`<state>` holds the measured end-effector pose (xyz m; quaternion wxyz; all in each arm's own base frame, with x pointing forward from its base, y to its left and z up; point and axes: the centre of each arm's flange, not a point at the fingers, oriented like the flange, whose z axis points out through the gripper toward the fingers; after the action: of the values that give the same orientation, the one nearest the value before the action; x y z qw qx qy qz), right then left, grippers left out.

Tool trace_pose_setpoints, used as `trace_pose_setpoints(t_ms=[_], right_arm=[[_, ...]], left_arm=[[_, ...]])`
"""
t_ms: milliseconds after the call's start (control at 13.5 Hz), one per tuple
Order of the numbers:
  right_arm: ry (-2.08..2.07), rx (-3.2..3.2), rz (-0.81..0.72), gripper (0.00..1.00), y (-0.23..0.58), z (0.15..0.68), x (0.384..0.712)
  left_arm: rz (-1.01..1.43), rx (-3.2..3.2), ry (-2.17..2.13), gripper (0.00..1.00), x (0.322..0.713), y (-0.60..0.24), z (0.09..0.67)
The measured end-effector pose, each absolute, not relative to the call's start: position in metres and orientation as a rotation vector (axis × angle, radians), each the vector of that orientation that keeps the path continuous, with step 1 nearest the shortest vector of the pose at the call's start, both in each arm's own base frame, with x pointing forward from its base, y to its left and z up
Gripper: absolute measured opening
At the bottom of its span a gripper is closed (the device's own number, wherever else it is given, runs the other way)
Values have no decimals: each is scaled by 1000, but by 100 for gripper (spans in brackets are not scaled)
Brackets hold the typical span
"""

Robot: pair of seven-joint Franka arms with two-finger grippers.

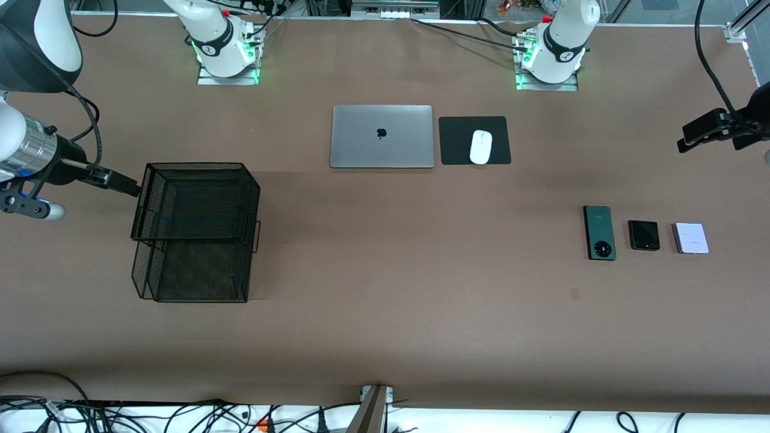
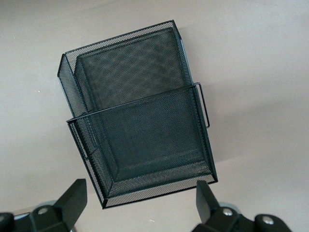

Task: Place phones with both arms
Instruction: 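Reach the left gripper toward the green phone, then lower the left gripper and grasp the green phone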

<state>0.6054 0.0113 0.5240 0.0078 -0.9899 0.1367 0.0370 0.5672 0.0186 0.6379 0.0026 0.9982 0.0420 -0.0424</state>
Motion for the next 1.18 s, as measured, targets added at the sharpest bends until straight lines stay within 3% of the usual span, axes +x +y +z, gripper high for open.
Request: trace_pose_setpoints(t_ms=[665,1182], right_arm=[[429,-3095,121,100,11,523,605],[431,-3094,124,100,11,523,605]], left_arm=[[-123,3132,153,100,578,27,619],[-134,3170,190,100,637,61,436]])
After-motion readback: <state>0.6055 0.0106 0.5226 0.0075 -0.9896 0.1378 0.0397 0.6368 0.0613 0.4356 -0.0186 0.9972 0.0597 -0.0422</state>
